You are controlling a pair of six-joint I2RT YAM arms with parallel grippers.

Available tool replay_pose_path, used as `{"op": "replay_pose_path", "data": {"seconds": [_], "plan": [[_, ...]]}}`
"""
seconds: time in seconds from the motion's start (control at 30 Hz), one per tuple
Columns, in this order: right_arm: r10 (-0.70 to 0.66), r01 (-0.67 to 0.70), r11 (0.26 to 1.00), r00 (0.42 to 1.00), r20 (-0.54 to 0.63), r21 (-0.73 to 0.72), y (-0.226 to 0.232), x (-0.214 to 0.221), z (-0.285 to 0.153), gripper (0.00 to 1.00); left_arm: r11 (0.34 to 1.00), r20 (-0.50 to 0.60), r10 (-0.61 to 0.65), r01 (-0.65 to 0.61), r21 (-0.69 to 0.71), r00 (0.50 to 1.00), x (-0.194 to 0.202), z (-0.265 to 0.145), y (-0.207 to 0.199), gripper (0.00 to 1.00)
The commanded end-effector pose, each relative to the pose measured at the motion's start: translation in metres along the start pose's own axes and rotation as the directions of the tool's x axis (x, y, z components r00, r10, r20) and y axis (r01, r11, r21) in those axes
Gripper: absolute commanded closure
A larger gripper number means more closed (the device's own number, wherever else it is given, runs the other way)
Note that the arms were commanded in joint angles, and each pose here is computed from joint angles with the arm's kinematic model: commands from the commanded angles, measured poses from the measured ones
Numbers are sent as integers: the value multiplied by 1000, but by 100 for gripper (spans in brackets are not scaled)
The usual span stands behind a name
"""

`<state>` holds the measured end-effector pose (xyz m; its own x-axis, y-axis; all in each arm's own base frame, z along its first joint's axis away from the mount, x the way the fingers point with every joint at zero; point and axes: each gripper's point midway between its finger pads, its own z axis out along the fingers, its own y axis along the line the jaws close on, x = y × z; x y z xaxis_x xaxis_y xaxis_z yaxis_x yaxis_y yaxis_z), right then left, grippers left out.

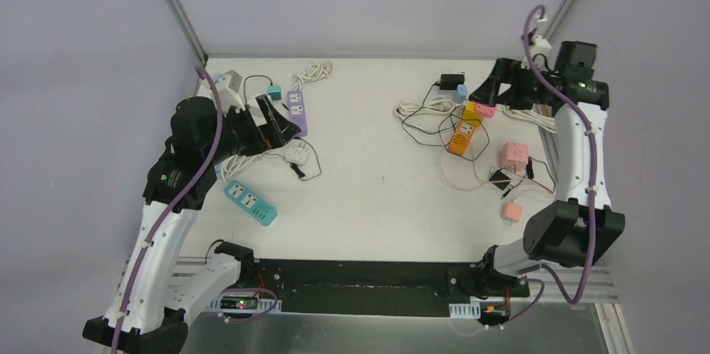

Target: Pull the plug off the socket

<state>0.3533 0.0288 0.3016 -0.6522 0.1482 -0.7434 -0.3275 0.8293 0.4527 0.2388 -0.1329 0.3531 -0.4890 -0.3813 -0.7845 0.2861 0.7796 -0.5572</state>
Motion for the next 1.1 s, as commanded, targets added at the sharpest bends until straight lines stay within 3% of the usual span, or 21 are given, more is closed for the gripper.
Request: {"op": "replay_pose_path", "data": {"seconds": [0.0,0.2,0.43,0.63,0.77,1.07], "plan": [[-170,193,968,974,-150,159,-11,23,25,0,993,-23,-86,88,79,996,8,21,-7,1],[-136,215,891,967,-215,401,-65,28,44,0,987,-50,-143,146,65,988,28,40,9,1],[-22,93,813,991,-130,574,-114,22,47,0,977,-75,-201,205,57,977,47,55,21,1],[157,-87,881,981,-115,465,-127,40,59,0,975,-91,-209,214,55,974,52,62,24,2],[140,-93,927,984,-106,364,-106,62,65,4,974,-85,-214,219,50,973,54,63,27,2],[114,-49,932,980,-163,360,-84,111,93,17,967,-107,-241,249,63,965,59,77,29,2]]}}
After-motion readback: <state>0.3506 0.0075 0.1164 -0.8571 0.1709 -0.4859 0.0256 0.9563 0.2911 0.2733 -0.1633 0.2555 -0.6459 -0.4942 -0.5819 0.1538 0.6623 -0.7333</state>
